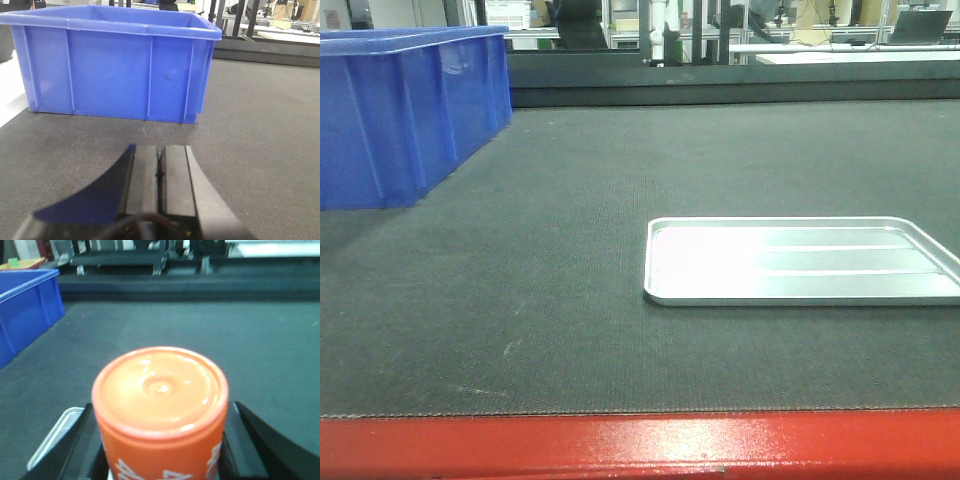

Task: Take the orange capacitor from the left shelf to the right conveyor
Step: 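Lower the held capacitor with the right gripper onto the metal tray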

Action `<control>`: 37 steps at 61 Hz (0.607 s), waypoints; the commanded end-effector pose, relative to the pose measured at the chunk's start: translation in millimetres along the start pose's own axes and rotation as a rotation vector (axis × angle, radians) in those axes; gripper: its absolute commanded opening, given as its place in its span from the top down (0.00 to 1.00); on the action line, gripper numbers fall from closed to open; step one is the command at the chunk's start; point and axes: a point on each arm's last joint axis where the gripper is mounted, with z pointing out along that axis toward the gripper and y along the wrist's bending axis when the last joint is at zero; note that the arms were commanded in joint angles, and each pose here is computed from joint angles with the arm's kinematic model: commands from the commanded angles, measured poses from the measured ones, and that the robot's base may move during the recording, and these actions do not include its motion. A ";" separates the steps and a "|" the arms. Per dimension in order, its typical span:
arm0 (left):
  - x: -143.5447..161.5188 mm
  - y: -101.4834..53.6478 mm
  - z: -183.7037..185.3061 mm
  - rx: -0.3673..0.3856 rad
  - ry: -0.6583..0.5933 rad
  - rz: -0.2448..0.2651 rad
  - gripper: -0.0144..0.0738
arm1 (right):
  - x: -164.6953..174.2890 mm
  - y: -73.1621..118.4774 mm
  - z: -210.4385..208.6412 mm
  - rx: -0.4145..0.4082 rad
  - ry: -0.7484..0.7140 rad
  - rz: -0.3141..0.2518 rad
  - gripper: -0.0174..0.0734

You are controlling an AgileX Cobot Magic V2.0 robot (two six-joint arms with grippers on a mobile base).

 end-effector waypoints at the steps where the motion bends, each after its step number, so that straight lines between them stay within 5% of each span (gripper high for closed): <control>1: -13.9 -1.3 -2.5 0.013 -0.121 -0.002 0.96 | -28.8 7.8 22.6 -0.050 -0.068 0.029 0.68; 18: -13.9 -1.3 -2.5 0.013 -0.121 -0.002 0.96 | -30.7 42.1 108.6 -0.219 -0.043 -0.004 0.68; 31: -13.9 -1.3 -2.5 0.013 -0.121 -0.002 0.96 | 11.0 54.0 158.8 -0.277 -0.099 -0.125 0.68; 37: -13.9 -1.3 -2.5 0.013 -0.121 -0.002 0.96 | 37.1 57.2 174.7 -0.319 -0.153 -0.122 0.68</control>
